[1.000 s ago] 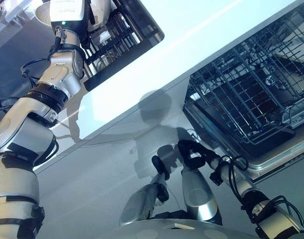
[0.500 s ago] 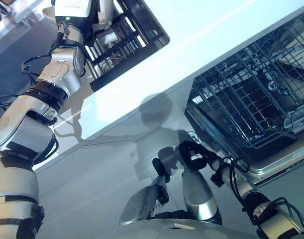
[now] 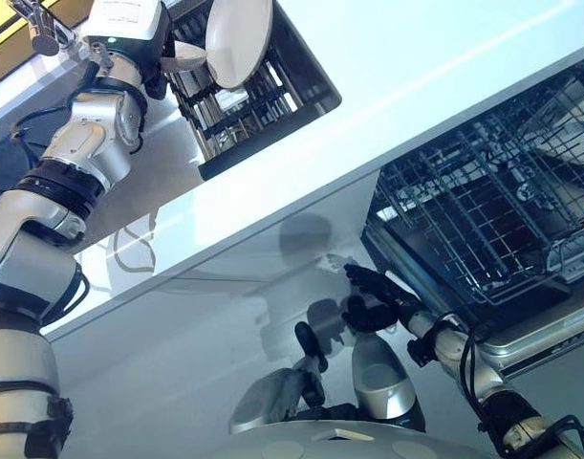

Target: Pick up plates and place into dishwasher.

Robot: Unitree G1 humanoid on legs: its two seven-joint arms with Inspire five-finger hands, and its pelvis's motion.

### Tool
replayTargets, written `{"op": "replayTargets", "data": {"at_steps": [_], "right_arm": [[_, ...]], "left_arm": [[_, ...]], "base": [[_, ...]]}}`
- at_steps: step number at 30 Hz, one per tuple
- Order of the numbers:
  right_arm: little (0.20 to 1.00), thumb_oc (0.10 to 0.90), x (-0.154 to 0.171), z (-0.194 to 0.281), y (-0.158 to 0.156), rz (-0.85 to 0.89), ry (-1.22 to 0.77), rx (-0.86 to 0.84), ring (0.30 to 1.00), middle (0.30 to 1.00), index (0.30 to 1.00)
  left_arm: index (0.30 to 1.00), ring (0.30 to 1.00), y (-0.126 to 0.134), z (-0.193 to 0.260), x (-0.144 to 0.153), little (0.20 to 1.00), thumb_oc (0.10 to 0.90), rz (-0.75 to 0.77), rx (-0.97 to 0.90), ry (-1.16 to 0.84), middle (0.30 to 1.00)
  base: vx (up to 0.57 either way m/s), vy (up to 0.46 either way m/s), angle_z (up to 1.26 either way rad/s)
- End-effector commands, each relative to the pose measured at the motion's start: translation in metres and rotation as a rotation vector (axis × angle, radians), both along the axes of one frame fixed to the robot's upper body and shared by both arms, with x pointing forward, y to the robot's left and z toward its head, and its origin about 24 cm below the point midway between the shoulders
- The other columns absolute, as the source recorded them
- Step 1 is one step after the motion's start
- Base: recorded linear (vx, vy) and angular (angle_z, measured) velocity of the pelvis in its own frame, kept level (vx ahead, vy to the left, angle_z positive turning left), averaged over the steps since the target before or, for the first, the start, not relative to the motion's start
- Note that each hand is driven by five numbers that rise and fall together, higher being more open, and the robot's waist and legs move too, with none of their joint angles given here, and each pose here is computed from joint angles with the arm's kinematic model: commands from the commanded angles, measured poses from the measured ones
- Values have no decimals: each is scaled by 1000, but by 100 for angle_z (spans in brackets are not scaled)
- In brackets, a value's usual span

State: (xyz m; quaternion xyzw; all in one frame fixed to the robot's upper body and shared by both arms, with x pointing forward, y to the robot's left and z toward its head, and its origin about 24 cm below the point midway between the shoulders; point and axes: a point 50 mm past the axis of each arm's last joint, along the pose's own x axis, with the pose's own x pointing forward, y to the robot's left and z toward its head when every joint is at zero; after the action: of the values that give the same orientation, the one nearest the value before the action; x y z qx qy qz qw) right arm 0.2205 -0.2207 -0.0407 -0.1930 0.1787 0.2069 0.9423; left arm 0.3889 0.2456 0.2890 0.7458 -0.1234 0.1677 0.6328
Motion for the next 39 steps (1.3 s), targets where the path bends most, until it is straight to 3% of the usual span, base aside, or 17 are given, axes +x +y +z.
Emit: {"op": "replayTargets", "data": {"at_steps": [1, 9, 25, 39], "right_arm": [[900, 800, -20, 4, 12, 57, 2, 187, 900, 900, 900], [900, 800, -17, 18, 5, 51, -49, 179, 900, 900, 900], [900, 800, -4, 101, -48, -86, -508, 37, 900, 900, 900], [900, 800, -6, 122, -71, -171, -619, 1, 900, 900, 900]], "left_arm": [[300, 300, 51, 22, -19, 200, 100, 155, 22, -103, 300], [300, 300, 65, 20, -27, 200, 100, 109, -14, -107, 300], [300, 300, 68, 14, -39, 200, 100, -61, -183, -205, 300], [300, 300, 57, 27, -50, 200, 100, -192, -223, -299, 300]], "base": [[67, 14, -7], [38, 20, -4], [-17, 54, -8], [-6, 20, -5]]}}
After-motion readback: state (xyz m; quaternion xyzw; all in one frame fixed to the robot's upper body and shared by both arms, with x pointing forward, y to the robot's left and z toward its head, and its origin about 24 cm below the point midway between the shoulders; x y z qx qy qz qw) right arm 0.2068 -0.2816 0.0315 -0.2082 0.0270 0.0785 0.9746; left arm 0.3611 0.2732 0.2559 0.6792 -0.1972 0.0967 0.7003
